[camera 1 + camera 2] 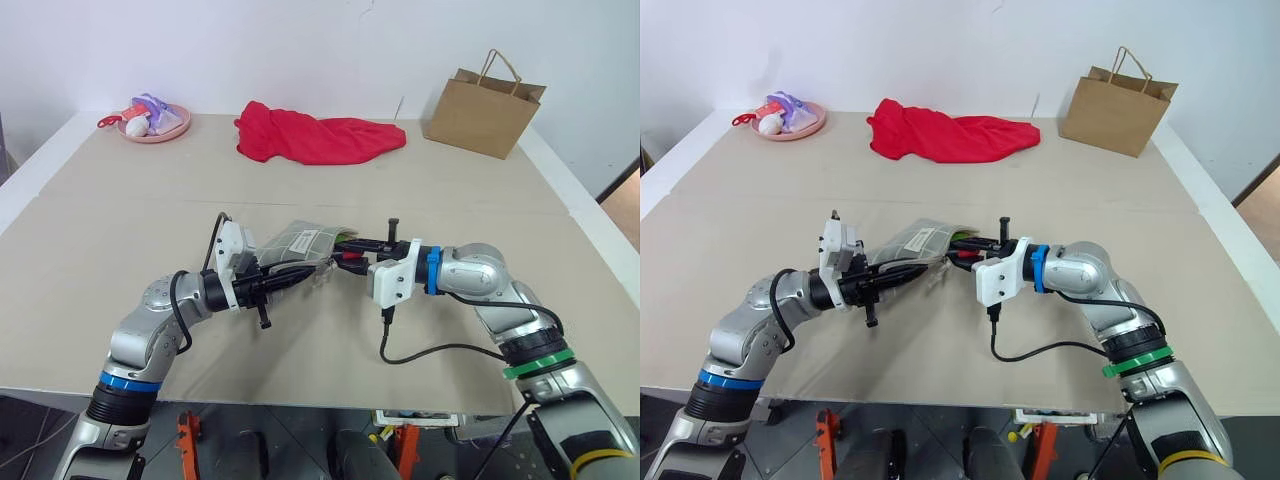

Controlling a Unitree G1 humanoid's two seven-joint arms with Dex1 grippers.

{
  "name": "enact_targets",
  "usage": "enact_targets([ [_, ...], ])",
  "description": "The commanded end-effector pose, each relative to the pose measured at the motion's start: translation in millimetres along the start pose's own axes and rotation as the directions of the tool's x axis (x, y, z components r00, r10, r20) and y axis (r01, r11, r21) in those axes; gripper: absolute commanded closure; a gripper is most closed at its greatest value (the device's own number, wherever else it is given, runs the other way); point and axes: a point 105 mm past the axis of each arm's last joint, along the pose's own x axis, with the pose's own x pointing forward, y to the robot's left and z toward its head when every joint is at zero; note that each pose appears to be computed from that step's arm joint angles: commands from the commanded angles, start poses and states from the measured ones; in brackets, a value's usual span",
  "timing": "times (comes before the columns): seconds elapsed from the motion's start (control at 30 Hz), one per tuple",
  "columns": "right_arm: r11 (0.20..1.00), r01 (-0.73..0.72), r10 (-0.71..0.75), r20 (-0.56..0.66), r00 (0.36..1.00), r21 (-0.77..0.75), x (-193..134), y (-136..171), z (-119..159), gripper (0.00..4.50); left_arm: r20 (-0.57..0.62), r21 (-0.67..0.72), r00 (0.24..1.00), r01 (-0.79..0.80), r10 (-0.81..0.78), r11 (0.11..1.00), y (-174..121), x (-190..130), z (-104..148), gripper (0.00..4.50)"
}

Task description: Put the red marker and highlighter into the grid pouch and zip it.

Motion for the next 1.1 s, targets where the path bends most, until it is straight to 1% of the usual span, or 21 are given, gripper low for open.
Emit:
enact_targets([
  [0.03,0.998,0.035,-0.031,0.069,0.997,-0.046,8.5,-11.8,13.9,3.94,0.032,0.03,0.999,0.007,-0.008,1.0,-1.0,2.5,12.1,4.5],
  [0.07,0.999,0.037,-0.034,0.07,0.997,-0.039,9.5,-13.2,13.2,3.94,0.032,0.03,0.999,0.006,-0.007,1.0,-1.2,2.5,12.1,4.5],
  [0.13,0.998,0.049,-0.046,0.072,0.996,-0.04,12.6,-17.3,12.1,2.92,0.033,0.028,0.999,0.005,-0.006,1.0,-2.2,2.3,11.9,4.5],
  [0.17,0.998,0.049,-0.046,0.074,0.996,-0.035,14.1,-18.8,11.6,2.57,0.033,0.028,0.999,0.004,-0.005,1.0,-2.9,2.3,11.5,4.5],
  [0.2,0.998,0.06,-0.057,0.074,0.996,-0.035,15.3,-21.8,11.0,2.32,0.034,0.027,0.999,0.003,-0.003,1.0,-3.4,2.3,11.3,4.5],
  [0.27,0.994,0.104,-0.101,0.066,0.993,-0.044,15.4,-31.5,7.9,1.49,0.036,0.026,0.999,0.0,-0.001,1.0,-3.8,2.5,11.1,4.5],
  [0.33,0.989,0.139,-0.137,0.04,0.99,-0.05,11.2,-41.7,0.0,0.56,0.039,0.025,0.999,-0.004,0.003,1.0,-4.0,2.7,10.9,4.5],
  [0.4,0.985,0.17,-0.17,0.006,0.985,-0.034,2.5,-52.1,-9.2,0.56,0.041,0.023,0.999,-0.008,0.007,1.0,-4.1,2.7,10.8,4.5],
  [0.5,0.972,0.184,-0.178,-0.05,0.983,0.144,-21.9,-65.3,-21.0,0.56,0.045,0.018,0.999,-0.019,0.018,1.0,-4.0,1.6,10.2,4.5],
  [0.6,0.921,0.113,-0.091,-0.076,0.993,0.373,-48.9,-63.4,-21.7,0.56,0.046,0.016,0.999,-0.023,0.022,1.0,-4.2,1.0,9.5,4.5],
  [0.67,0.871,0.077,-0.036,-0.093,0.995,0.484,-68.4,-61.6,-20.1,0.56,0.047,0.013,0.999,-0.024,0.024,1.0,-4.1,0.9,9.1,4.5],
  [0.73,0.803,0.033,0.013,-0.074,0.997,0.595,-86.1,-59.3,-12.0,0.56,0.047,0.011,0.999,-0.024,0.023,1.0,-4.5,1.2,8.5,4.5],
  [0.8,0.748,-0.005,0.027,-0.023,0.999,0.663,-101.6,-60.4,-0.7,0.56,0.047,0.009,0.999,-0.023,0.023,1.0,-4.2,1.8,7.9,4.5],
  [0.9,0.656,0.043,-0.054,-0.01,0.998,0.753,-116.1,-71.4,1.1,0.56,0.047,0.006,0.999,-0.022,0.021,1.0,-4.4,2.5,7.1,4.5],
  [0.97,0.561,0.04,-0.092,0.015,0.996,0.827,-119.5,-72.1,4.7,0.56,0.048,0.006,0.999,-0.02,0.02,1.0,-4.6,2.7,6.9,4.5],
  [1.0,0.501,0.012,-0.108,0.049,0.993,0.865,-117.8,-69.9,10.9,0.56,0.048,0.006,0.999,-0.02,0.02,1.0,-4.7,2.9,6.8,4.5],
  [1.03,0.46,-0.01,-0.117,0.072,0.99,0.888,-116.4,-68.2,15.8,0.56,0.049,0.005,0.999,-0.02,0.02,1.0,-4.7,2.9,6.7,4.5],
  [1.07,0.396,-0.045,-0.116,0.099,0.988,0.917,-107.5,-58.9,22.5,0.56,0.049,0.006,0.999,-0.021,0.021,1.0,-4.6,2.8,6.6,4.5],
  [1.1,0.349,-0.077,-0.098,0.119,0.988,0.934,-98.4,-47.3,29.1,0.56,0.05,0.005,0.999,-0.022,0.022,1.0,-4.5,2.5,6.4,4.5],
])
